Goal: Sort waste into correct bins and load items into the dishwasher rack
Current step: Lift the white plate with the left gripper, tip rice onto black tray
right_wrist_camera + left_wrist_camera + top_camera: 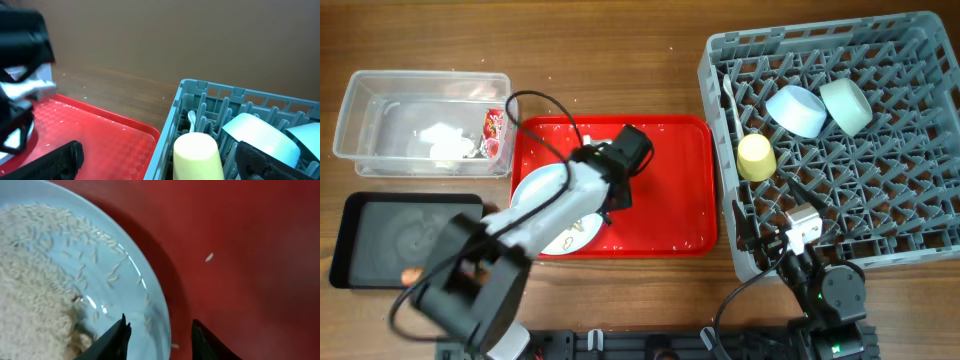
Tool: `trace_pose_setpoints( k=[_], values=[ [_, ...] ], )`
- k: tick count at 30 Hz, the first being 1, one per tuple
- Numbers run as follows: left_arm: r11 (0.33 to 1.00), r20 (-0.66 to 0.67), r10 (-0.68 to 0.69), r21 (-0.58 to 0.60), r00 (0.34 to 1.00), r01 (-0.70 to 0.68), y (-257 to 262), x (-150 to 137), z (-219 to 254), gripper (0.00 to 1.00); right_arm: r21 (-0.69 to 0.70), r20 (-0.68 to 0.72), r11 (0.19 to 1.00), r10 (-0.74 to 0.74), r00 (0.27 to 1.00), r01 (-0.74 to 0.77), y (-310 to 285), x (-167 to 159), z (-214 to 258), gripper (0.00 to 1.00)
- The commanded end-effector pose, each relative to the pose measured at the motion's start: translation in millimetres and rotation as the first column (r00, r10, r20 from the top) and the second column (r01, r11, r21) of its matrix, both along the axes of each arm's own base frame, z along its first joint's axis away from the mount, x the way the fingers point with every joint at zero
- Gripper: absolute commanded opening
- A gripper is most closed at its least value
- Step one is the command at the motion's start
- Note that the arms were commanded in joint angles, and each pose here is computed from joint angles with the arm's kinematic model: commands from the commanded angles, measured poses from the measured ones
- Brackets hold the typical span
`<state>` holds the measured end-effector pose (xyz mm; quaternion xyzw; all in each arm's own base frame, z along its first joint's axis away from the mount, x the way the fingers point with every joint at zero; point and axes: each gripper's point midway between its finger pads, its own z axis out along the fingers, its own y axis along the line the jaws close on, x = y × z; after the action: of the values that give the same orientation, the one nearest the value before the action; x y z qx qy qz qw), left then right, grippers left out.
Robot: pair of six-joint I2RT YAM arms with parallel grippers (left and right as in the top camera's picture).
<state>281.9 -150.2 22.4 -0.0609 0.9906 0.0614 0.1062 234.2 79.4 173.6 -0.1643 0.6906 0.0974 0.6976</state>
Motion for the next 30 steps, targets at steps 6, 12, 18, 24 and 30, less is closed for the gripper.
trace_pose_setpoints(
  k=[6,12,18,24,30],
  values=[
    [0.997,-0.027,-0.044,0.068,0.999,0.046,5.8,2.8,-21.3,0.04,-0.006,0.011,1.0,0.007,1.0,-0.006,0.8,-0.6,1.7,1.0],
    [0.995,-0.019,-0.08,0.066,0.997,0.081,-6.6,-0.2,51.1,0.04,-0.007,0.012,1.0,0.007,1.0,-0.006,0.8,-0.6,1.7,1.0],
    [1.0,0.072,0.011,0.008,0.997,-0.011,38.7,-18.5,159.7,0.04,-0.006,0.011,1.0,0.007,1.0,-0.006,0.8,-0.6,1.7,1.0],
    [0.964,0.104,0.267,-0.04,0.958,-0.264,133.5,-34.2,194.5,0.04,-0.007,0.012,1.0,0.007,1.0,-0.006,0.8,-0.6,1.7,1.0],
    [0.923,0.077,0.298,-0.279,0.951,-0.267,157.7,-15.4,179.6,0.04,-0.006,0.011,1.0,0.007,1.0,-0.006,0.8,-0.6,1.7,1.0]
  ],
)
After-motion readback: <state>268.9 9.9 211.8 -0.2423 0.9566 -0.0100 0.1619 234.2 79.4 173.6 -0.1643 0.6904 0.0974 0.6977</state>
